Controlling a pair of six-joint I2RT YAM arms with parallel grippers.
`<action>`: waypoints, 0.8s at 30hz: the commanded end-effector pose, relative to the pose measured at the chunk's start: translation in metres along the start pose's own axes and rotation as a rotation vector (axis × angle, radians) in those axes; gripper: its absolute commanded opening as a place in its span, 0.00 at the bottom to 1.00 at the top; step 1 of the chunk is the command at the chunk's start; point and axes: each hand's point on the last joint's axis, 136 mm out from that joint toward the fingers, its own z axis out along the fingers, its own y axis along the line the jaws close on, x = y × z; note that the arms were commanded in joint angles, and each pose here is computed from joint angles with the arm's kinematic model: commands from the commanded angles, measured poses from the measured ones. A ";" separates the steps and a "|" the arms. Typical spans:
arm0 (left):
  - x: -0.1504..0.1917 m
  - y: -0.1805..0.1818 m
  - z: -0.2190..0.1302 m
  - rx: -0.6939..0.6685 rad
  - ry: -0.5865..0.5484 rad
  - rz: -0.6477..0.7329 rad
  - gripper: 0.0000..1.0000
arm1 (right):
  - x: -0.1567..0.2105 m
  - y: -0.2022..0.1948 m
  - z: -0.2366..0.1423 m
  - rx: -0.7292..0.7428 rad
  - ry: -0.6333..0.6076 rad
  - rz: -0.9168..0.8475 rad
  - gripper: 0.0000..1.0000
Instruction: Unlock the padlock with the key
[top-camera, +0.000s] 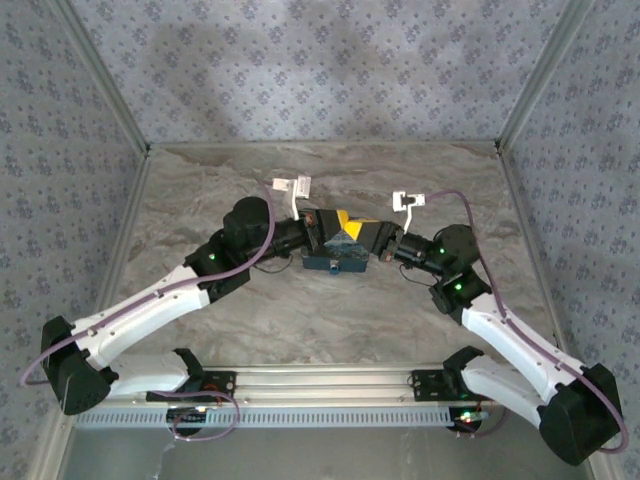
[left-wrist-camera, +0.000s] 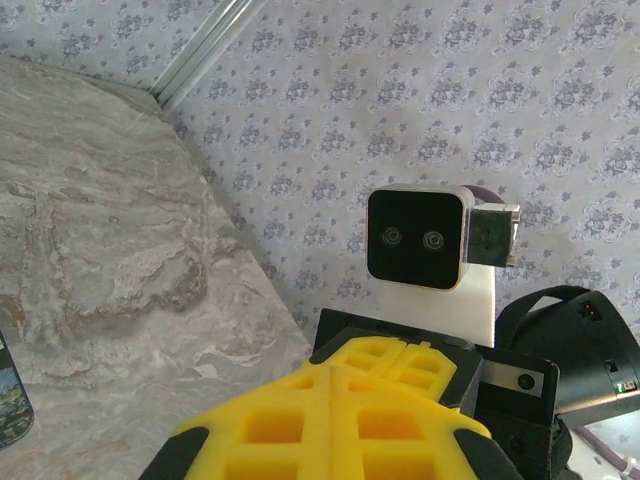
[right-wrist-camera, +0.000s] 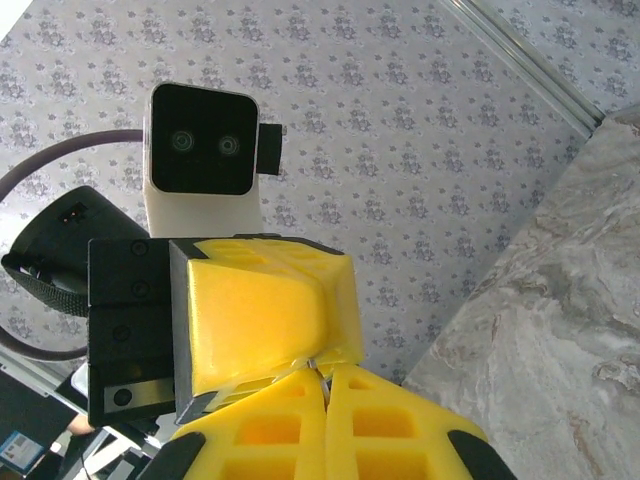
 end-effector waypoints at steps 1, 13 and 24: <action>-0.007 -0.024 -0.012 0.077 -0.031 0.016 0.00 | -0.003 0.010 -0.004 -0.008 -0.014 -0.065 0.00; -0.018 -0.015 -0.030 0.023 -0.084 0.008 0.38 | 0.000 0.014 -0.015 0.011 -0.017 -0.103 0.00; -0.008 -0.011 -0.020 0.029 -0.037 -0.019 0.42 | 0.003 0.013 -0.018 0.028 -0.007 -0.110 0.00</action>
